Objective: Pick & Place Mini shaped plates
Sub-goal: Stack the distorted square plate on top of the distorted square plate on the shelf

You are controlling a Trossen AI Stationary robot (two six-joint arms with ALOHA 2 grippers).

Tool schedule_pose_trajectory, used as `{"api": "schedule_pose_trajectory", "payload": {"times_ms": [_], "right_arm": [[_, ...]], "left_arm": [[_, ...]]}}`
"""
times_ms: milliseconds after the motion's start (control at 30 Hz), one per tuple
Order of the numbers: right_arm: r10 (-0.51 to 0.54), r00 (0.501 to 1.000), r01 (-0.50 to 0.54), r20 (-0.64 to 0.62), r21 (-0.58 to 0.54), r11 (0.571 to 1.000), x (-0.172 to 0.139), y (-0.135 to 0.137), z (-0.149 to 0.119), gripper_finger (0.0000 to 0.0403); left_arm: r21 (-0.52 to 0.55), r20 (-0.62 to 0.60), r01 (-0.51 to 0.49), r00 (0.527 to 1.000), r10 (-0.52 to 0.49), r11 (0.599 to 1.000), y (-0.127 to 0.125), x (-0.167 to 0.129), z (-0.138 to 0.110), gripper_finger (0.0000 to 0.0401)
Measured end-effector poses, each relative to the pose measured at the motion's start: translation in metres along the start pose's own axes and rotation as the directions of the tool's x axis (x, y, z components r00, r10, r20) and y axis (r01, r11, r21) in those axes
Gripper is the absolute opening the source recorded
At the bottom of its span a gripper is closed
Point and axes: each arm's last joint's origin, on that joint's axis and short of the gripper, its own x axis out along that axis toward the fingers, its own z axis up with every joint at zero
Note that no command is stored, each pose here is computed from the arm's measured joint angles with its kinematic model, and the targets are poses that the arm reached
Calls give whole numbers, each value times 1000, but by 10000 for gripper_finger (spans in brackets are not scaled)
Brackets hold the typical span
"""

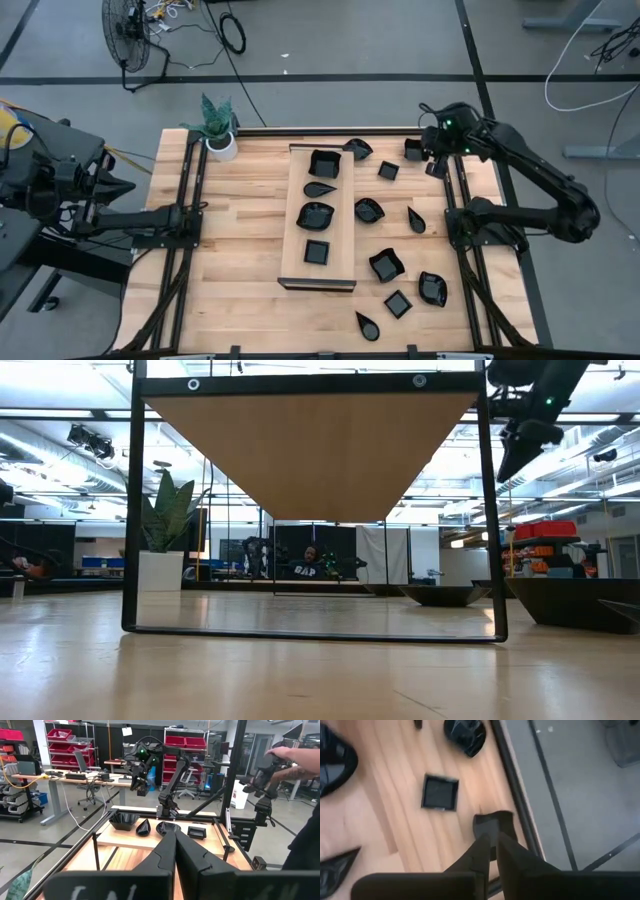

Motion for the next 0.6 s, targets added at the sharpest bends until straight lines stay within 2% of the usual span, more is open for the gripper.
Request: {"api": "schedule_pose_trajectory", "payload": {"times_ms": [167, 300, 600], "right_arm": [[66, 995, -73, -71, -105, 992, 15, 9, 0, 35], [100, 989, -114, -111, -125, 986, 25, 13, 1, 47], [124, 981, -150, -150, -178, 973, 45, 21, -4, 131]], "left_arm": [[0, 0, 0, 1000, 0, 1000, 0, 0, 0, 14], [0, 0, 0, 1000, 0, 1000, 0, 0, 0, 14], [0, 0, 0, 1000, 0, 1000, 0, 0, 0, 14]]}}
